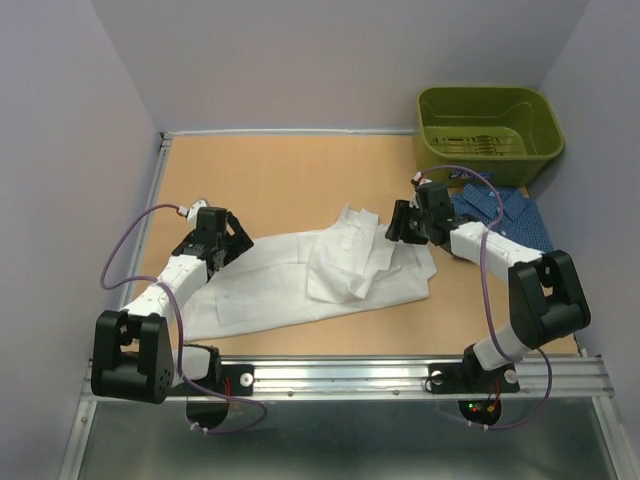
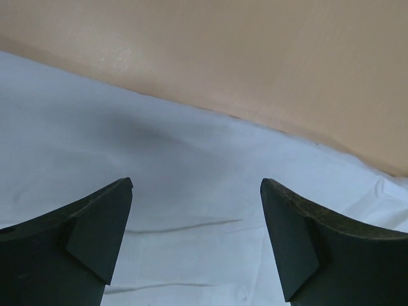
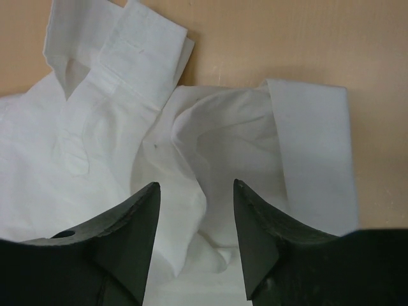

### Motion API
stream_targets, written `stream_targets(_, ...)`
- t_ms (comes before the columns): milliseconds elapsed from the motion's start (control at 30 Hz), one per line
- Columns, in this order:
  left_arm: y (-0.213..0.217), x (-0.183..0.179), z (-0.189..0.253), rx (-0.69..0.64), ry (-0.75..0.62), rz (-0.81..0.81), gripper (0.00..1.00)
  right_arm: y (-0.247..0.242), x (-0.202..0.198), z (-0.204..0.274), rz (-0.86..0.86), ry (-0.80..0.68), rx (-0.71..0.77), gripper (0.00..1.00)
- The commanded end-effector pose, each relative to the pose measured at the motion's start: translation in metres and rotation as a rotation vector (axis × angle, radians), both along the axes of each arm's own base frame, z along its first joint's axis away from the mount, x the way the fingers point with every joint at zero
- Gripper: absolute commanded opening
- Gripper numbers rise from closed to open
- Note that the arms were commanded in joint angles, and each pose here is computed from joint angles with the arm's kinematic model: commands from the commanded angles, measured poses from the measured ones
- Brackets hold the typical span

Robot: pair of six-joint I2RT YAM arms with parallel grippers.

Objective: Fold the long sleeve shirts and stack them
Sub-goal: Fold the shirt

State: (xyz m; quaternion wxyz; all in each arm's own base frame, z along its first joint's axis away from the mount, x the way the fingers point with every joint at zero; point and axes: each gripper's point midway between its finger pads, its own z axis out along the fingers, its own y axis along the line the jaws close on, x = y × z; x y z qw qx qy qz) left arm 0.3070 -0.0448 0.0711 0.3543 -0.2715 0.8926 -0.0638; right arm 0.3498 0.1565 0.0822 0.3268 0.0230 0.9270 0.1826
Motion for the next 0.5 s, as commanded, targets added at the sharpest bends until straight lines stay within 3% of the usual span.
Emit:
stream_targets(0, 0.015, 0.005, 0.006, 0.001, 0.001, 0.065, 0.93, 0.017, 0.044, 0.044, 0.012, -0.152, 0.083, 0.53)
stream_targets(67, 0.019, 0.005, 0.005, 0.004, 0.003, 0.073, 0.93, 0.018, 0.046, 0.041, 0.026, -0.151, 0.072, 0.49)
stream_targets(467, 0.043, 0.009, -0.016, 0.02, 0.099, 0.116, 0.92, 0.024, 0.051, 0.02, 0.083, -0.11, 0.054, 0.48)
